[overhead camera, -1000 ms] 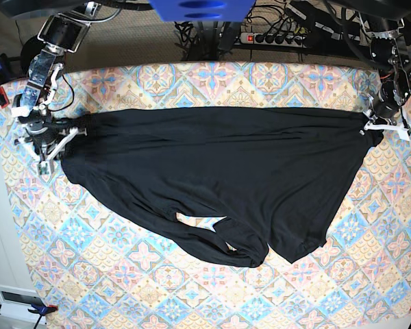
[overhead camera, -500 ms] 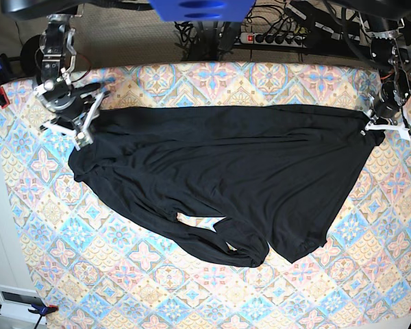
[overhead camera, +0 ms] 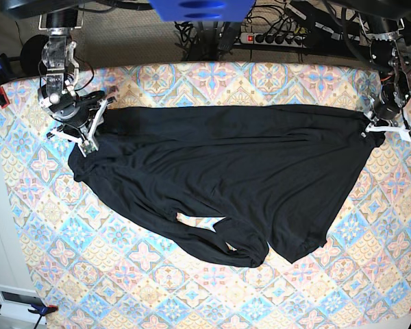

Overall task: Layout the t-shirt on the table in an organized manner, then fold the t-shirt properly
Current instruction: 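Lift the shirt edge with the right gripper and pull it toward the robot, then hold the shirt edge with the right gripper while the left gripper adjusts its grip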

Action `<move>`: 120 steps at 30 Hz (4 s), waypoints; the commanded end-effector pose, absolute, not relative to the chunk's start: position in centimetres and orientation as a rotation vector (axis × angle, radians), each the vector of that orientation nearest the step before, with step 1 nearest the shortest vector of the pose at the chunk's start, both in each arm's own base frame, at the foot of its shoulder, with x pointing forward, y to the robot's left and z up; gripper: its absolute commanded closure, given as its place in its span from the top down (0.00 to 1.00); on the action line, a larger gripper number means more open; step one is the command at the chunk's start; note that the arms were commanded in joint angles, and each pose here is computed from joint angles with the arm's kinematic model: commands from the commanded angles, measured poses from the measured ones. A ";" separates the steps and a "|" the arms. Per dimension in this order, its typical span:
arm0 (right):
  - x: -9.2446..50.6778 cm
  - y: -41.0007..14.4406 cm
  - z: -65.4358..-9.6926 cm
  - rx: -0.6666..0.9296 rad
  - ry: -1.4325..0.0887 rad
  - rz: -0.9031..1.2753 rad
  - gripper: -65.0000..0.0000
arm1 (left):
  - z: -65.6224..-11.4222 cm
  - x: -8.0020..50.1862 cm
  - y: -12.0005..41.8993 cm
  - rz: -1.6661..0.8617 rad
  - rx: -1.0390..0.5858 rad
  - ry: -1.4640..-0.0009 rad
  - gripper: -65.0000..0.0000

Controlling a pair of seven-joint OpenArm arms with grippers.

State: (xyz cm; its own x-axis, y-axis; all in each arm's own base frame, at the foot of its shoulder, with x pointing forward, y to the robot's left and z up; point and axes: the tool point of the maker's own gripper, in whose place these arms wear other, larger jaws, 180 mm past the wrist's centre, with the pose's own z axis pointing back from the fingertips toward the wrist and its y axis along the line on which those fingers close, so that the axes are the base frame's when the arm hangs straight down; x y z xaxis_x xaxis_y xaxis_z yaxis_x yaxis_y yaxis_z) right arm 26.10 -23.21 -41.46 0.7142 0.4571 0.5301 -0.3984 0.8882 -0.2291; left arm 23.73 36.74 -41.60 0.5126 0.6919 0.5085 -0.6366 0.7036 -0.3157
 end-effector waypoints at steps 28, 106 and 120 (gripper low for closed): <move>41.6 -22.7 -36.7 -0.111 -0.778 0.426 0.24 | -39.3 25.2 35.1 0.761 -0.126 -0.734 0.00; 19.3 -14.1 -40.8 -0.251 -0.542 1.174 0.00 | -36.2 24.7 36.1 0.700 -0.084 -0.803 0.00; 18.5 -18.8 -40.4 -0.326 -0.495 1.031 0.00 | -32.3 24.8 41.0 0.820 -0.032 -0.935 0.00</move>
